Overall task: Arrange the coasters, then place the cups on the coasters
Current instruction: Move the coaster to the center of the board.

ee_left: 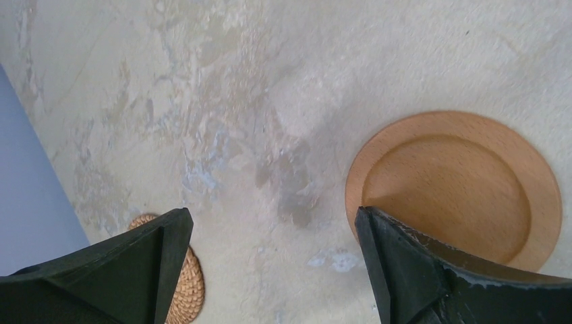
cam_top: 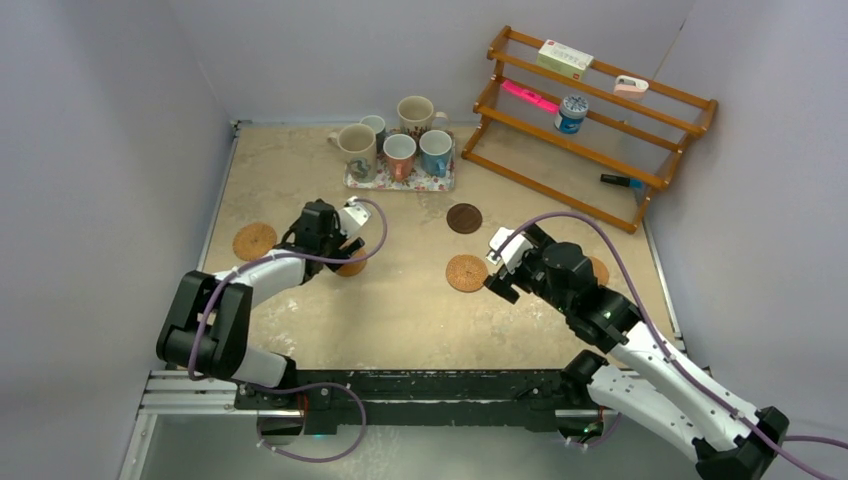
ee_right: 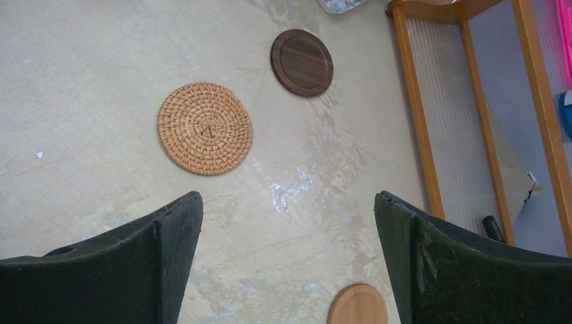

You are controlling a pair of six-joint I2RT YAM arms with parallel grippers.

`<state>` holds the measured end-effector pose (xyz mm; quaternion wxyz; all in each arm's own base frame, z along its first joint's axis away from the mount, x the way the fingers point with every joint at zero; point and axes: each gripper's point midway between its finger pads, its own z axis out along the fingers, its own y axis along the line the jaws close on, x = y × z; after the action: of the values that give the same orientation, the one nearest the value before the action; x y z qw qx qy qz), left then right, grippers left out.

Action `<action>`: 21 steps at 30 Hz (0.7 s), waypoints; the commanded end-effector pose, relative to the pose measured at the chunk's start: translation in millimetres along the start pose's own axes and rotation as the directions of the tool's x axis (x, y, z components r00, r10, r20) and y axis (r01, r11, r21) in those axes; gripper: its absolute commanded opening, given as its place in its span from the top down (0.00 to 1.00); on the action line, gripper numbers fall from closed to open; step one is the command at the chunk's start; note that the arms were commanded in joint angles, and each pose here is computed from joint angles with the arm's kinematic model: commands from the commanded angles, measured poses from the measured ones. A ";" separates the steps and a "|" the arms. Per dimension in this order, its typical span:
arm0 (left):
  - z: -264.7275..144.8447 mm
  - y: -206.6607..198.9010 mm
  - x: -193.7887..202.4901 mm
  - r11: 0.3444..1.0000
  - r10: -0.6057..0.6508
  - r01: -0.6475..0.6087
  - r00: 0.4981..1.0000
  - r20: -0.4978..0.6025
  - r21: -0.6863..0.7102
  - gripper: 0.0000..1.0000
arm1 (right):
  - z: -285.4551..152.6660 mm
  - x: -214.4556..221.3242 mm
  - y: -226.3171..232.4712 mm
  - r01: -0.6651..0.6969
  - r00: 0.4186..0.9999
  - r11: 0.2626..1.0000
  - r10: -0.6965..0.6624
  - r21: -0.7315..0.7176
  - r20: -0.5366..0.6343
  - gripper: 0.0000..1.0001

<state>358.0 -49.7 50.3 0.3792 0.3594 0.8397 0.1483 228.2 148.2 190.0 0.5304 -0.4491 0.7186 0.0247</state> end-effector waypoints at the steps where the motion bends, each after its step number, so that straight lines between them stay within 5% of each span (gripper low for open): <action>1: -5.8 4.7 11.6 1.000 0.020 -0.020 1.000 -0.003 0.013 0.00 | 0.6 -11.4 -7.3 -0.031 0.999 0.999 0.030 0.033 0.030 0.01; 21: 7.7 45.1 5.8 0.996 -0.034 0.028 0.997 -0.068 -0.084 0.00 | 11.8 -23.0 -36.4 -0.052 0.998 0.993 0.050 0.109 0.022 0.01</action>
<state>360.0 -17.9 53.5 0.3464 0.3443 0.8558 0.1702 257.1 137.1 184.4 0.5157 -0.4130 0.7505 -0.0169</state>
